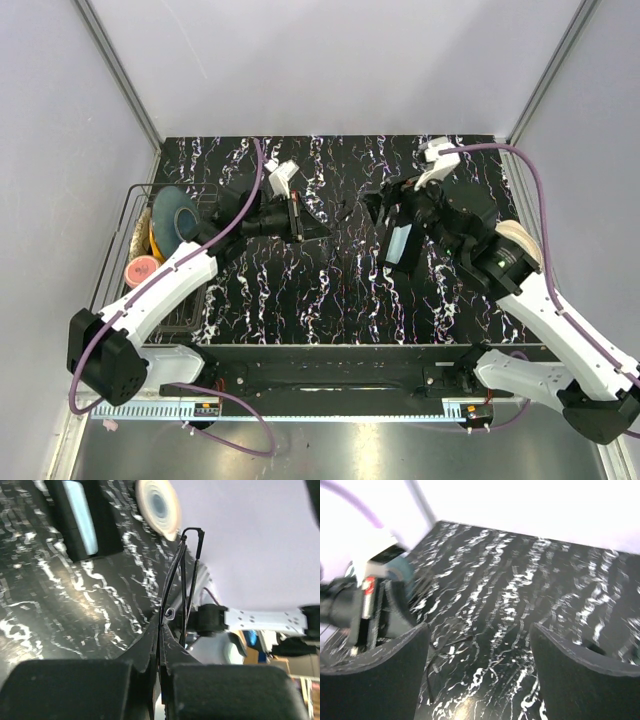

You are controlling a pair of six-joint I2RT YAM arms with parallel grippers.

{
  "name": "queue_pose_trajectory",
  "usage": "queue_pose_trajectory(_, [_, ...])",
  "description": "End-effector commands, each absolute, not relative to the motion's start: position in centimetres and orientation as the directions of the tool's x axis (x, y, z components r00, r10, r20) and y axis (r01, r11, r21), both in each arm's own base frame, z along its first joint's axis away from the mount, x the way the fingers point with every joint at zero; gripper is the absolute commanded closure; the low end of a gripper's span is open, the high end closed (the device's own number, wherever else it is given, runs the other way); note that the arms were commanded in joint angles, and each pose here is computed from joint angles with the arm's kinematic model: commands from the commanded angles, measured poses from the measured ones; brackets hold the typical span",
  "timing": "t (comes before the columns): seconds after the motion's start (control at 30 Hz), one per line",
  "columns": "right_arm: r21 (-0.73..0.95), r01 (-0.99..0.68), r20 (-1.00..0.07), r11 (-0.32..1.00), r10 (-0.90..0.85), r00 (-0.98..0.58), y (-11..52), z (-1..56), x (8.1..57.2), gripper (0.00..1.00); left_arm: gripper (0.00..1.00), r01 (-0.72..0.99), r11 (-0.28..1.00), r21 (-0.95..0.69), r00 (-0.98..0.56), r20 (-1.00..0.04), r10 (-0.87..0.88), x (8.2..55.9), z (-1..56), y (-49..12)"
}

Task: Organize the sunglasses
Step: Fold the right temple of the sunglasses with the sunglasses, then move the opened sunglasses case to the center of the board.

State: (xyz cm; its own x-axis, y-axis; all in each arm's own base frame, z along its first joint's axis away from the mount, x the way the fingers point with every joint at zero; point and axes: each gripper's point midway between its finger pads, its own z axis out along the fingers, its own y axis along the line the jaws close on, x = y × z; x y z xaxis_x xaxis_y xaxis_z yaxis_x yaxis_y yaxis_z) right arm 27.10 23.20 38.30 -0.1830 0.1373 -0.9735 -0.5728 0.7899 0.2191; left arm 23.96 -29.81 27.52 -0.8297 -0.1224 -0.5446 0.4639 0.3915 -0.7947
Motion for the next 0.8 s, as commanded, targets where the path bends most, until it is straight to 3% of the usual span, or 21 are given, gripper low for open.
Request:
queue_pose_trajectory(0.0, [0.287,-0.132,-0.936,0.949,0.249,-0.247,15.6,35.8,29.4,0.12,1.0,0.42,0.594,-0.686,-0.767,-0.619,-0.172,27.0,25.3,-27.7])
queue_pose_trajectory(0.2, [0.377,0.081,-0.815,0.923,0.371,-0.446,11.8,26.6,31.4,0.12,1.0,0.388,0.655,-0.649,-0.769,-0.619,-0.158,27.5,23.4,-27.1])
queue_pose_trajectory(0.43, [0.265,0.232,-0.683,0.936,0.352,-0.64,9.1,15.4,33.0,0.2,1.0,0.395,0.658,-0.641,-0.775,-0.617,-0.136,27.2,22.7,-27.2])
queue_pose_trajectory(0.6, [0.234,0.292,-0.607,0.927,0.374,-0.701,8.2,10.3,34.5,0.45,1.0,0.399,0.659,-0.638,-0.779,-0.615,-0.124,27.1,22.5,-27.2])
queue_pose_trajectory(0.77, [0.21,0.325,-0.589,0.922,0.384,-0.711,7.4,8.0,35.9,0.53,1.0,0.398,0.668,-0.629,-0.778,-0.617,-0.118,27.2,22.3,-27.1])
